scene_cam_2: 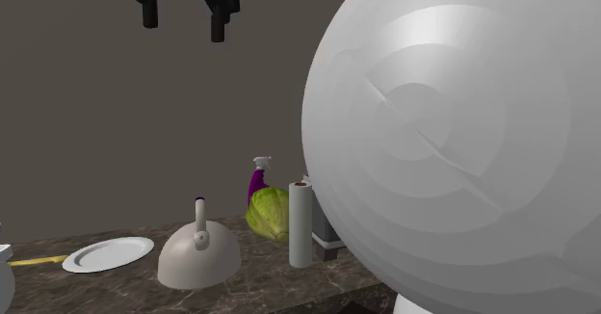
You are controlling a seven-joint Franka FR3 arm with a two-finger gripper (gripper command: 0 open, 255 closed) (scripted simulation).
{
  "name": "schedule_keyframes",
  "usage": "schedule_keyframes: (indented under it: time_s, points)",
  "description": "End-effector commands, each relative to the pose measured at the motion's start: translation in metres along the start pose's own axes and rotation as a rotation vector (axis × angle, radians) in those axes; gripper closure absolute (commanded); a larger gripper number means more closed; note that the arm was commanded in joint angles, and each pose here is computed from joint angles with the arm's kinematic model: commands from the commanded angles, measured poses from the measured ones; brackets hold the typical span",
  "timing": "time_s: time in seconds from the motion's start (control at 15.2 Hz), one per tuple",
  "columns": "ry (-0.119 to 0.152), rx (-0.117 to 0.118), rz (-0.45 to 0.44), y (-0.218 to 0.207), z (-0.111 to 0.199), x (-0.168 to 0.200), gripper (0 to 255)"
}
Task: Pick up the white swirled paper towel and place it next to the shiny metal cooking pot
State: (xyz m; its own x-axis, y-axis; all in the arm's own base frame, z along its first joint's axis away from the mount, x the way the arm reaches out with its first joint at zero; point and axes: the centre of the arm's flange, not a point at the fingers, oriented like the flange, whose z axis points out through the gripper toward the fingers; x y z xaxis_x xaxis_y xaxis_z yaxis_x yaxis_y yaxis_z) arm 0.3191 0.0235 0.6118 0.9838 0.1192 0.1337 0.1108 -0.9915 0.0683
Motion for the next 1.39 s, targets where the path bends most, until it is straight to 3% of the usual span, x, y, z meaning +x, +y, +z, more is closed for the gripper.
schedule_keyframes:
  time_s: [0.0,1.32]
  points:
    - [0.0,0.0,0.0,0.0,0.0,0.0,0]
    - [-0.022,0.043,-0.376,0.205,0.172,0.01,0]
